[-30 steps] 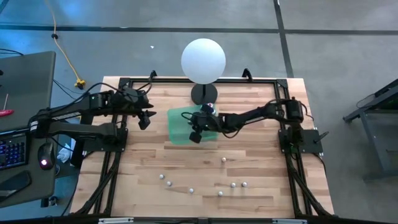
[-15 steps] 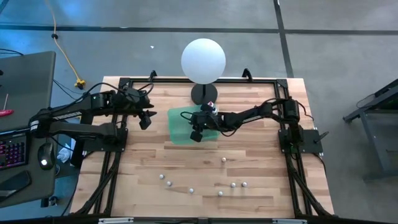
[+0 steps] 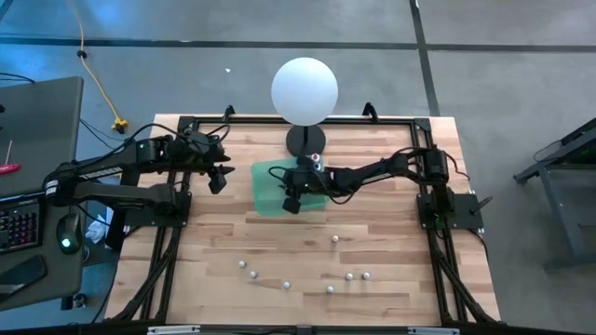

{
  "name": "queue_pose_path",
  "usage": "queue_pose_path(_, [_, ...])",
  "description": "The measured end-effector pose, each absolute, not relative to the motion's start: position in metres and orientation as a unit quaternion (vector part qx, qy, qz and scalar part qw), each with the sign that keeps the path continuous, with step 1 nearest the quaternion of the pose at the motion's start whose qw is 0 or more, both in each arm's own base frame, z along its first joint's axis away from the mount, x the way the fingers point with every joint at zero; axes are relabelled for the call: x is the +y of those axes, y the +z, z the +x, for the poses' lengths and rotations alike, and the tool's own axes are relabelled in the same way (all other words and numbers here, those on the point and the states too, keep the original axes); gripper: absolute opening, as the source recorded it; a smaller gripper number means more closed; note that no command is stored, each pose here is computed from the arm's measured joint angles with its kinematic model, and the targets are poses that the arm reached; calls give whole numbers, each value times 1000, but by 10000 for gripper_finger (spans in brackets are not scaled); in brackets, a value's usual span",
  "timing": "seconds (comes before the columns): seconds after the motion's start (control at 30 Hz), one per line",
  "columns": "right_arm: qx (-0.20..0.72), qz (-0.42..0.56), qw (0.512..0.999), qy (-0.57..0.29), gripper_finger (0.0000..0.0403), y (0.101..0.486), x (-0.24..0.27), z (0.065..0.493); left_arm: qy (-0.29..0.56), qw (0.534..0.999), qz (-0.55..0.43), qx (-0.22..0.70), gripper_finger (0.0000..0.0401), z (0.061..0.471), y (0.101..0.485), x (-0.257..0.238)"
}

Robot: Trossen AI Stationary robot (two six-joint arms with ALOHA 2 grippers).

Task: Pick & Place food coloring
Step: Put the small blue food coloring bottle into the green bin

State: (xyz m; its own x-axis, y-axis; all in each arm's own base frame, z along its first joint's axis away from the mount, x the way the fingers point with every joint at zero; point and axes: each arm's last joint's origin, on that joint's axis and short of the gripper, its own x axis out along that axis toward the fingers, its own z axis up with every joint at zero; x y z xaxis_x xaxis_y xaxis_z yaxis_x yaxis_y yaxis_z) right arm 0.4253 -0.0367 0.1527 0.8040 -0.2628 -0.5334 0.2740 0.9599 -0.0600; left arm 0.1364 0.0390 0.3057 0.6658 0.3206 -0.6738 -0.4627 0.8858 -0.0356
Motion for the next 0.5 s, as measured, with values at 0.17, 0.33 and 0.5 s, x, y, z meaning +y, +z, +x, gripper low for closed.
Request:
queue_pose_path(0.17, [285,15,955,-84,96,178,-18,441,201,909,-104,349,169,137,306,38])
queue_pose_path(0.33, [321,7,947,1,95,214,10,453,48,929,-89,357,169,139,305,30])
queue_pose_path(0.5, [400,-37,916,26,86,251,43,449,-80,918,-132,366,169,142,286,21])
